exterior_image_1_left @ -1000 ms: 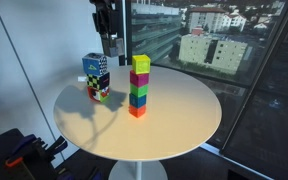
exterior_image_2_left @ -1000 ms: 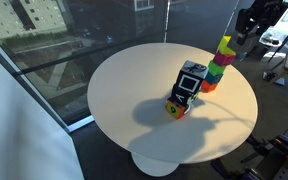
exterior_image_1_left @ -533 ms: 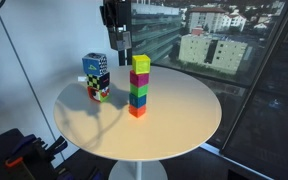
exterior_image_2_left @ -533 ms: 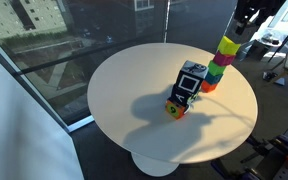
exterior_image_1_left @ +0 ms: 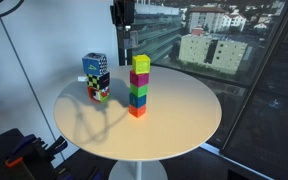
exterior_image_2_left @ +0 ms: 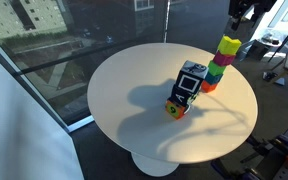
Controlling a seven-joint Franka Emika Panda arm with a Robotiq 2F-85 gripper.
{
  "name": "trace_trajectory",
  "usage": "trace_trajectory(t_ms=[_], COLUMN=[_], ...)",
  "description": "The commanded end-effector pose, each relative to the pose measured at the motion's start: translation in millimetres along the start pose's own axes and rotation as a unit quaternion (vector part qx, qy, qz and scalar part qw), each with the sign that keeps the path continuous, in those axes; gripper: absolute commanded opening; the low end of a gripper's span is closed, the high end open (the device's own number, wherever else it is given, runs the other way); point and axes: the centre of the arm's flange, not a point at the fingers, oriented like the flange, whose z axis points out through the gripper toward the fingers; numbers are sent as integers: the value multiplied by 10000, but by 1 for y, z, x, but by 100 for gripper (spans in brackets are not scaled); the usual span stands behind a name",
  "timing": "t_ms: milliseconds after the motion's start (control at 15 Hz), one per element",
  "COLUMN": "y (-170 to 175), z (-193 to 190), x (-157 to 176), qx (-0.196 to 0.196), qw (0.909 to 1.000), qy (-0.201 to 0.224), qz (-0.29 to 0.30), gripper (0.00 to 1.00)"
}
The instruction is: Put the grey block on top of the yellow block
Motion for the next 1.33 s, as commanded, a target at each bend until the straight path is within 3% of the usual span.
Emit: trace_trajectory(t_ms=[0, 600, 1267], y=[-1, 11, 15], z=[-10, 4, 14], x=[24, 54, 60], qx=[65, 6, 258], qw=[9993, 9975, 9958], qy=[-158, -296, -450], qz=[330, 640, 758], gripper=[32, 32, 32])
